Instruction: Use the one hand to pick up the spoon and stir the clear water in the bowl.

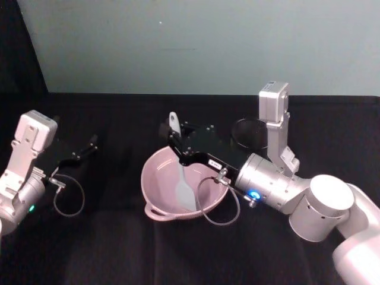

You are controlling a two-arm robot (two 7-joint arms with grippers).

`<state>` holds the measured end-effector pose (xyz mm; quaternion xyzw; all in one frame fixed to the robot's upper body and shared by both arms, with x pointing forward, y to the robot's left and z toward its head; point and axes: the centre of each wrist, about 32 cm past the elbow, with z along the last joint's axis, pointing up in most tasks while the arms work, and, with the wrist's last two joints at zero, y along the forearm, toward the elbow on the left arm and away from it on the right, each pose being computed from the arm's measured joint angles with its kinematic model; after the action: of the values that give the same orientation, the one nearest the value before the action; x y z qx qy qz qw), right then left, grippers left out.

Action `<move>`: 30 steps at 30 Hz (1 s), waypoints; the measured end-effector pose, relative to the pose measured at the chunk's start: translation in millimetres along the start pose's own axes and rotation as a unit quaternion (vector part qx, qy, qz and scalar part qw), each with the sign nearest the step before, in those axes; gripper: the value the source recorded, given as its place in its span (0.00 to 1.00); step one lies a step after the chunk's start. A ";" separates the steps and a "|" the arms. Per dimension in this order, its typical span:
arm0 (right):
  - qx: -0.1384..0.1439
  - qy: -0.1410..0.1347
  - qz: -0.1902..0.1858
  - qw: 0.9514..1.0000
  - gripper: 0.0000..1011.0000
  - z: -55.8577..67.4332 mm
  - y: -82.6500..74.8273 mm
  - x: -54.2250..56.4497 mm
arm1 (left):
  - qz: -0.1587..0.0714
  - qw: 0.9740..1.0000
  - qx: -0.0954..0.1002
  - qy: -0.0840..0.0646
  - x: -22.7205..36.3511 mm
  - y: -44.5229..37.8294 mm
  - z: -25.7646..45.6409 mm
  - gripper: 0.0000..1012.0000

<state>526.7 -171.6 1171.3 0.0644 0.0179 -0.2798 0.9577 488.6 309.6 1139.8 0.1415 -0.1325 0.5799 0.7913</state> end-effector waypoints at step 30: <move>0.042 -0.027 -0.062 0.997 0.11 -25.6 53.4 11.6 | 0.000 1.000 0.000 0.000 0.0 0.0 0.0 1.00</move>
<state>565.2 -129.7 1151.2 0.0961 -0.0156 -0.3406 0.9352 488.7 309.7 1139.8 0.1414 -0.1325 0.5799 0.7913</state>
